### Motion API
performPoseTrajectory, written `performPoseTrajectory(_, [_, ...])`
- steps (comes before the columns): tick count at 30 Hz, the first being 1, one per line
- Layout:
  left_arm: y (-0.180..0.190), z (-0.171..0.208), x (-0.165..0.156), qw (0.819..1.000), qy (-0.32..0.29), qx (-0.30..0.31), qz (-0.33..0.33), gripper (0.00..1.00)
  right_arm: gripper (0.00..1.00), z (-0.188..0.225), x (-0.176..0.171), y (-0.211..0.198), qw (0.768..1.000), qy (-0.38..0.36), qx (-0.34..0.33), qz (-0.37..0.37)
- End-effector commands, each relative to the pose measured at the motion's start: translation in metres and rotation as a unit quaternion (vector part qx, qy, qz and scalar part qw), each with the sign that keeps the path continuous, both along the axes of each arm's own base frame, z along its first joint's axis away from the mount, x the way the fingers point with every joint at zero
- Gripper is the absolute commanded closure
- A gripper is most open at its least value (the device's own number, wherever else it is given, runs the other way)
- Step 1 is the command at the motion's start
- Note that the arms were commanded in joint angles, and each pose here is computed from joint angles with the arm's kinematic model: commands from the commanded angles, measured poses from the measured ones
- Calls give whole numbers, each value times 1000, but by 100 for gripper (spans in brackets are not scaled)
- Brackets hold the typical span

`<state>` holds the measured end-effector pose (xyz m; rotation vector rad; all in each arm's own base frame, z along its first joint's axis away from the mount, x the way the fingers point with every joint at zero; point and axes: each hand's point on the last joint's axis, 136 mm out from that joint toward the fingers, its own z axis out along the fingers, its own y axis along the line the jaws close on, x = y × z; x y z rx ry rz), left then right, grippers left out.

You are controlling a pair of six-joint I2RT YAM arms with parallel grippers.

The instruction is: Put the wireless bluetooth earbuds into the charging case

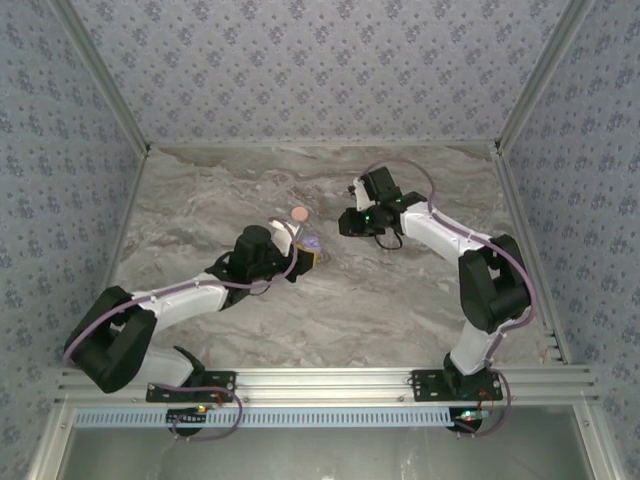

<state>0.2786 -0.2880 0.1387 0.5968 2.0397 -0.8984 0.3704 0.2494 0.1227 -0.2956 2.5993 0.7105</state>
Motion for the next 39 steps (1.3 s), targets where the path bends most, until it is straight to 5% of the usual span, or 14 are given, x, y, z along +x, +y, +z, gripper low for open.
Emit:
performPoseTrajectory(1, [-8, 10, 4, 1000, -17, -25, -5, 90, 74, 22, -3, 5, 999, -19, 28, 4])
performPoseTrajectory(21, [-27, 3, 18, 998, -15, -57, -13, 91, 73, 81, -18, 27, 992, -89, 74, 42])
performPoseTrajectory(39, [48, 33, 10, 991, -57, 52, 108, 91, 67, -3, -20, 41, 997, 19, -16, 76])
